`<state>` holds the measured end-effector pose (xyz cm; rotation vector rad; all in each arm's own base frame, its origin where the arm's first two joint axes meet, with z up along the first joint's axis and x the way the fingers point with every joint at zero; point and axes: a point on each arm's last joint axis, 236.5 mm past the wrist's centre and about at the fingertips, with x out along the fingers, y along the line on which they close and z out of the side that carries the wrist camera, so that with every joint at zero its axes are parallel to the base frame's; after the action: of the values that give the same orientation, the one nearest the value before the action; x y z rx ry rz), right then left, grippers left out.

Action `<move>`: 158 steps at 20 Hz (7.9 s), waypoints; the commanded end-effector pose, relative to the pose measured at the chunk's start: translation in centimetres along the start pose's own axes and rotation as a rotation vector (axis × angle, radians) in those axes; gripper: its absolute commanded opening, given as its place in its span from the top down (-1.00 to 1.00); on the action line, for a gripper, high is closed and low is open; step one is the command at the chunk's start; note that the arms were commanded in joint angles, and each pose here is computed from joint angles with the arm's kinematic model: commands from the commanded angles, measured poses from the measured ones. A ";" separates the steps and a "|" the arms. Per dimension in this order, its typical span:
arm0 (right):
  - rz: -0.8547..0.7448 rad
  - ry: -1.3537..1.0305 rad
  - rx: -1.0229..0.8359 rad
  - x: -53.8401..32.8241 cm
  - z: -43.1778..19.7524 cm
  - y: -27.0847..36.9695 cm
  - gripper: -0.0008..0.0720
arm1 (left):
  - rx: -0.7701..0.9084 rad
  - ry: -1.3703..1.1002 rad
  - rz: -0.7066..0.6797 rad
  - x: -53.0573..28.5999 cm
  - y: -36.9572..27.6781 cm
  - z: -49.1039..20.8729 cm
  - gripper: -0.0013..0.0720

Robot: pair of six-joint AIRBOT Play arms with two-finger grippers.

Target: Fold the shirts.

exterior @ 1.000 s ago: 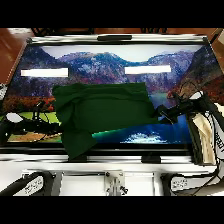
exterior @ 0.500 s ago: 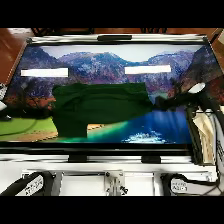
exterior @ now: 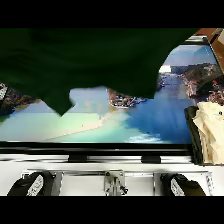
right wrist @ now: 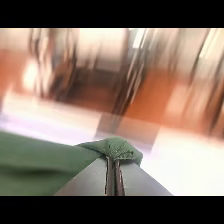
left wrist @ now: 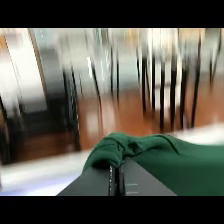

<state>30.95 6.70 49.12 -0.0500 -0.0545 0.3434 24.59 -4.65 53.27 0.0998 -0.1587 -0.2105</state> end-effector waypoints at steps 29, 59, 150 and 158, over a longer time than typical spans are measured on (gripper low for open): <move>-0.216 0.628 0.564 25.3 -49.0 -10.1 0.81 | -0.405 0.972 -0.050 22.6 1.7 -56.1 0.88; -0.247 1.299 0.672 11.3 -58.2 -9.0 0.81 | -0.579 1.567 -0.217 11.0 -3.9 -62.6 0.88; -0.079 1.117 0.616 8.2 -52.4 -4.6 0.81 | -0.620 1.241 -0.258 8.4 0.4 -53.2 0.89; -0.109 1.038 0.627 17.6 -55.1 -6.6 0.81 | -0.752 1.198 -0.277 17.5 1.2 -56.9 0.88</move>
<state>49.96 3.77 -3.76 0.3857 1.1100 0.1967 48.54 -2.30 1.60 -0.4468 1.1206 -0.4477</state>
